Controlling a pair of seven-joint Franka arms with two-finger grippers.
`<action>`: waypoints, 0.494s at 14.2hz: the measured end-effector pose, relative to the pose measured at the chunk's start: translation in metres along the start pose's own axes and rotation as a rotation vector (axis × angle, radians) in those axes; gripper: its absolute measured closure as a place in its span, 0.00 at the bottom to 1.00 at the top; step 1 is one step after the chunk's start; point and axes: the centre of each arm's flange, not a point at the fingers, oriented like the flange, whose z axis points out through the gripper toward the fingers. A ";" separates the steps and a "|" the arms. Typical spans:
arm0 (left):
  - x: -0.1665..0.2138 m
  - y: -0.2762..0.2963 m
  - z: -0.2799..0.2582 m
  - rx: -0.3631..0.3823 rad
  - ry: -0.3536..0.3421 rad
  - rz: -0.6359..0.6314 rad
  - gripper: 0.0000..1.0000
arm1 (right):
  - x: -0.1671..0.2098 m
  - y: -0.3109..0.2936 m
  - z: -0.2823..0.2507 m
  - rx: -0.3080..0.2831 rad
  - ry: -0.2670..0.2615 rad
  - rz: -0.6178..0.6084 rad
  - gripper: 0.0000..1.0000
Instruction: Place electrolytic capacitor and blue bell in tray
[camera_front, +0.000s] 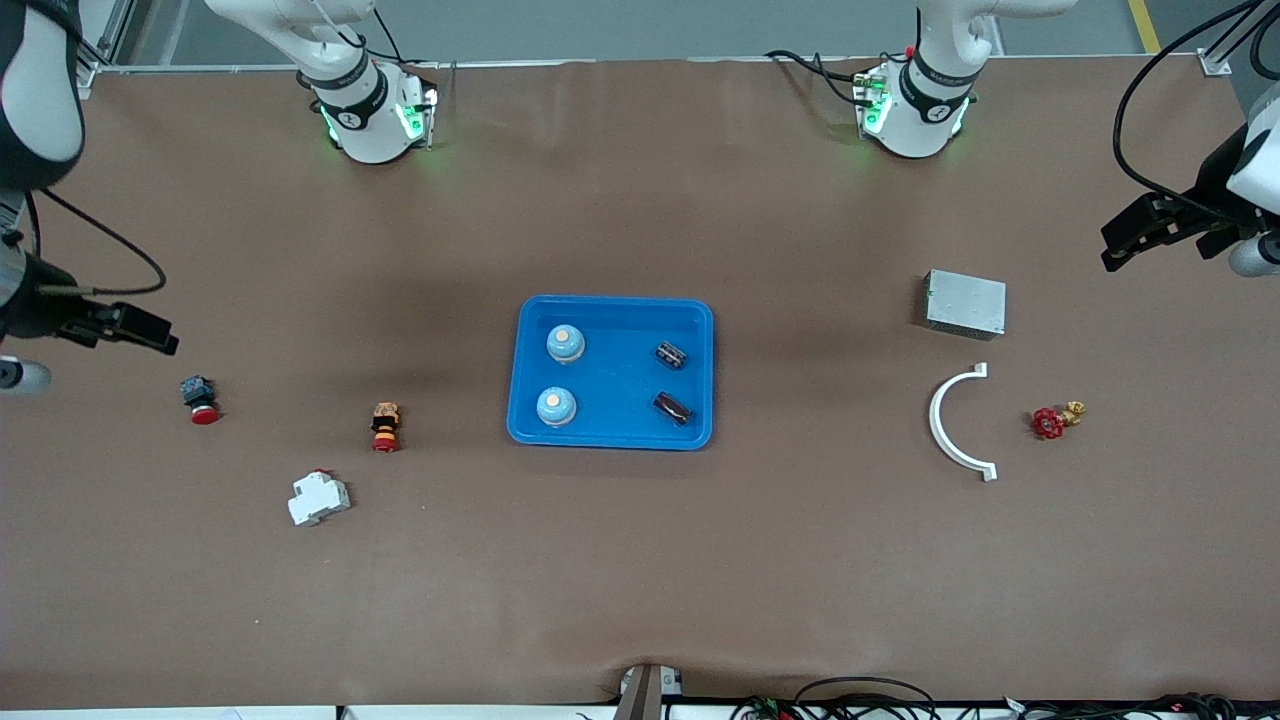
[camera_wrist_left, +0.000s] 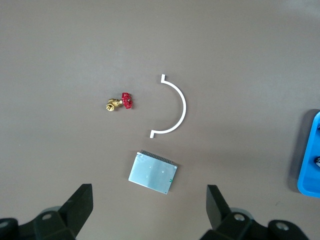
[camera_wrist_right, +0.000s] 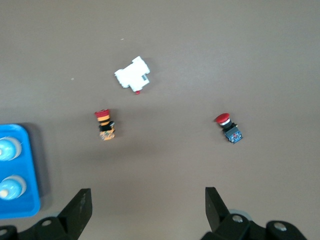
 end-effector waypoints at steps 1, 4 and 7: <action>0.000 0.000 0.000 0.000 0.000 0.000 0.00 | -0.007 -0.005 -0.010 0.001 0.005 -0.002 0.00; 0.000 0.000 0.000 0.000 0.000 0.000 0.00 | -0.020 -0.010 -0.026 0.006 0.003 -0.001 0.00; 0.000 0.000 0.000 0.000 0.000 0.000 0.00 | -0.029 -0.006 -0.030 0.007 -0.027 0.008 0.00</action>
